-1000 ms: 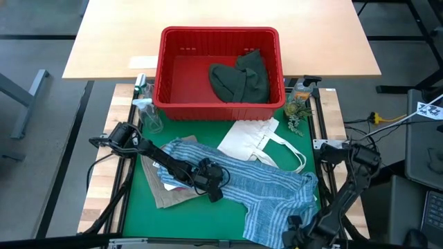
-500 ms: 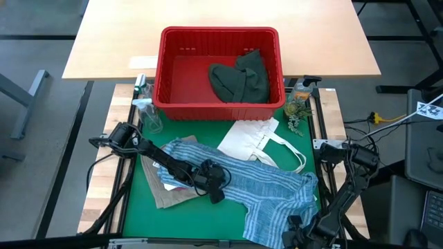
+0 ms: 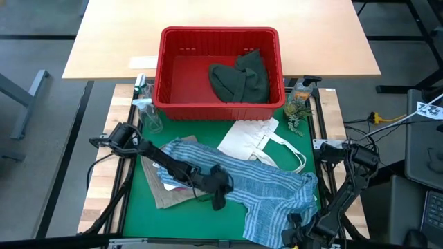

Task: Fold Laundry from Bin
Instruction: Fold the blue polo shirt

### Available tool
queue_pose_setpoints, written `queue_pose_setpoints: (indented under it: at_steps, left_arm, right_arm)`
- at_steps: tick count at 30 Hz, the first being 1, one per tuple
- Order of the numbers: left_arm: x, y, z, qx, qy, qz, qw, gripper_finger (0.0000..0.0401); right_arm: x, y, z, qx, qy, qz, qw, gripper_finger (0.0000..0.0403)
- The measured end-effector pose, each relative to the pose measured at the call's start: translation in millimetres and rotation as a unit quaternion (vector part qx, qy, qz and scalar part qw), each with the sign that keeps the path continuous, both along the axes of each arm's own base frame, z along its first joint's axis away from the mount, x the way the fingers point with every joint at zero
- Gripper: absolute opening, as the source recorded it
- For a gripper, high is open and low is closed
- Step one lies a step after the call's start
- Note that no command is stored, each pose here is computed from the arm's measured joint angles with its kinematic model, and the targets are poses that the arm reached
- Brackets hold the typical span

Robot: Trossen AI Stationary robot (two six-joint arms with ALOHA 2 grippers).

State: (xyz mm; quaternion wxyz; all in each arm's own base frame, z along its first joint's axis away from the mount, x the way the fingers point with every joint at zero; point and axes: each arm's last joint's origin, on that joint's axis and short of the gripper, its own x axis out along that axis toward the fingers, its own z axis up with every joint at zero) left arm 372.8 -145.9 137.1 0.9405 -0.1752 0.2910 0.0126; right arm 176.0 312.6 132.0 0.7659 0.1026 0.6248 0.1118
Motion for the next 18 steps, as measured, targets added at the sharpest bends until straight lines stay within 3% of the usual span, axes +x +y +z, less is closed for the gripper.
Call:
queue_pose_setpoints:
  at_steps: [4,8,13,18]
  left_arm:
    - [2.0,-16.0,14.0,-0.016,-0.073,-0.055,0.996,0.0001]
    - [-1.3,-30.5,21.0,0.012,-0.117,-0.093,0.989,0.0012]
    - [2.0,-46.9,38.1,0.007,-0.160,-0.108,0.981,0.0049]
    - [22.4,-59.8,64.5,0.062,-0.208,-0.134,0.967,0.0096]
  right_arm:
    - [0.1,0.3,0.1,0.001,0.000,0.000,1.000,0.0028]
    - [0.2,0.4,0.1,0.003,-0.001,0.000,1.000,0.0011]
    - [0.2,0.6,0.2,0.004,0.000,0.001,1.000,0.0005]
    - [0.2,0.8,0.2,0.006,0.001,0.001,1.000,0.0020]
